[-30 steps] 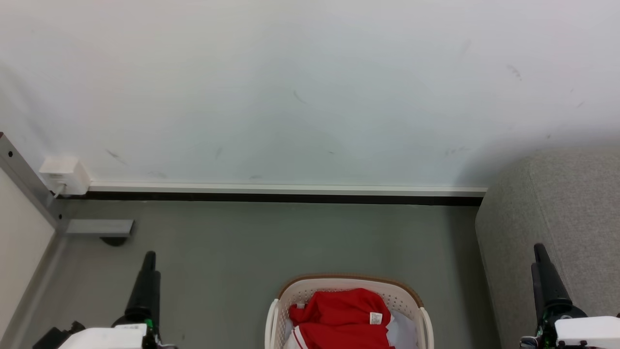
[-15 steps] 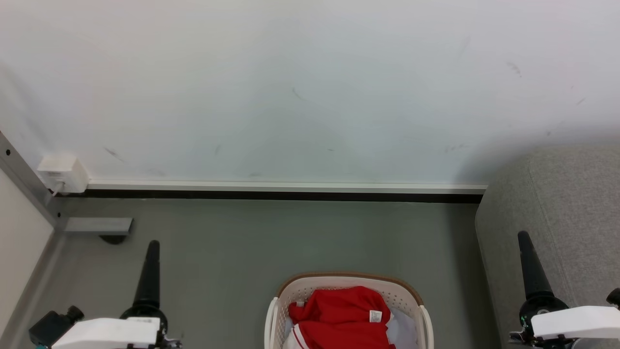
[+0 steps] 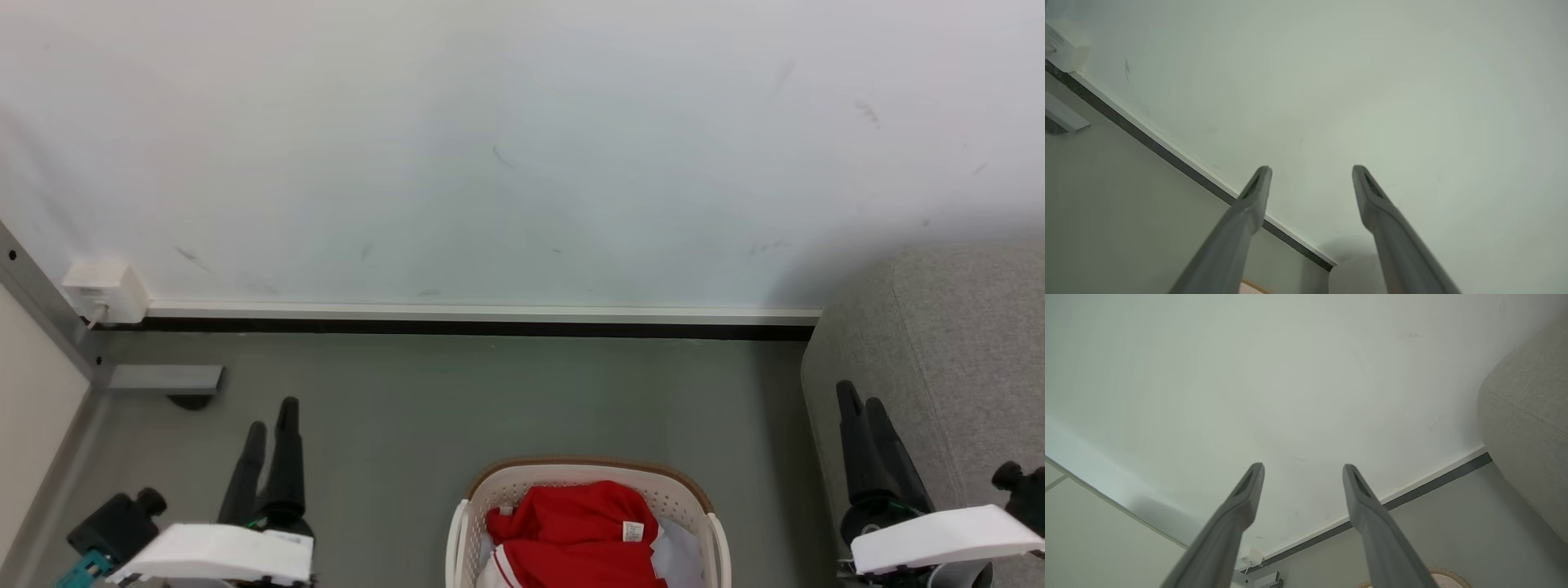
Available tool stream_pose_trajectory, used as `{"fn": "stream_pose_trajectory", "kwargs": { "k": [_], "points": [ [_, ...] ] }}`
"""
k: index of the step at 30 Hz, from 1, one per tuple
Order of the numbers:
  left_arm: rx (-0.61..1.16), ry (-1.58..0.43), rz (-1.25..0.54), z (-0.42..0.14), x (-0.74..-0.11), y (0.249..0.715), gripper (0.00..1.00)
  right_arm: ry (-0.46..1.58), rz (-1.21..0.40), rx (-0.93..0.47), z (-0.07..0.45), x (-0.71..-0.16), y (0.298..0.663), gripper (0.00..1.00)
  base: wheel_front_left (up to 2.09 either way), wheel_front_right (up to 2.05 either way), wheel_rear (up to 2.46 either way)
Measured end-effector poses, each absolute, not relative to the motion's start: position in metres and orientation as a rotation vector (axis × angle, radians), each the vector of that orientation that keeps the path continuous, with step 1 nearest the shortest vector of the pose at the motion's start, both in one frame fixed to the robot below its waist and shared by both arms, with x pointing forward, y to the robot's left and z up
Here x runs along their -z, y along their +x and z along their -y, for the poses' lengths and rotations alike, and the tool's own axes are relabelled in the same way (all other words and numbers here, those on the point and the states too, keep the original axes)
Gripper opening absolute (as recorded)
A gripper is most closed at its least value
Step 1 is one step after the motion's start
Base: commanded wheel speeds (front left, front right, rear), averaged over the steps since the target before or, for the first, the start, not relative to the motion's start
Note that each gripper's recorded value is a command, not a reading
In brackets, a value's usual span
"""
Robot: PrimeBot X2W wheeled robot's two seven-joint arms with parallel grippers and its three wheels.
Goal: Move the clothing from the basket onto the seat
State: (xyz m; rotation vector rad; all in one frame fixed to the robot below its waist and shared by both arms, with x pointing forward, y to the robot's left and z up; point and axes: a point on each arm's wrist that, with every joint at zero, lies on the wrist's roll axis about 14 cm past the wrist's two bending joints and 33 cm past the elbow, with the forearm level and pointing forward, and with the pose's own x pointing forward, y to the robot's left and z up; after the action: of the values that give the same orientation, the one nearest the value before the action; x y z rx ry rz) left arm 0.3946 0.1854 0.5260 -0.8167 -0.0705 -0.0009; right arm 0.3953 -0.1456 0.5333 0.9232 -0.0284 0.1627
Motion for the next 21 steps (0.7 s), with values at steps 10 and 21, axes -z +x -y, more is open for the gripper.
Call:
{"fn": "stream_pose_trajectory", "kwargs": {
  "k": [10, 21],
  "points": [
    [0.008, -0.580, 0.071, -0.1776, -0.5285, 0.3955, 1.00, 0.710, 0.048, -0.205, 0.1366, -0.5374, 0.3958, 1.00, 0.00, 0.00, 0.00],
    [0.008, -0.436, 0.085, -0.1747, -0.5312, 0.3955, 1.00, 0.568, 0.066, -0.208, 0.1349, -0.5358, 0.3949, 1.00, 0.00, 0.00, 0.00]
  ]
}}
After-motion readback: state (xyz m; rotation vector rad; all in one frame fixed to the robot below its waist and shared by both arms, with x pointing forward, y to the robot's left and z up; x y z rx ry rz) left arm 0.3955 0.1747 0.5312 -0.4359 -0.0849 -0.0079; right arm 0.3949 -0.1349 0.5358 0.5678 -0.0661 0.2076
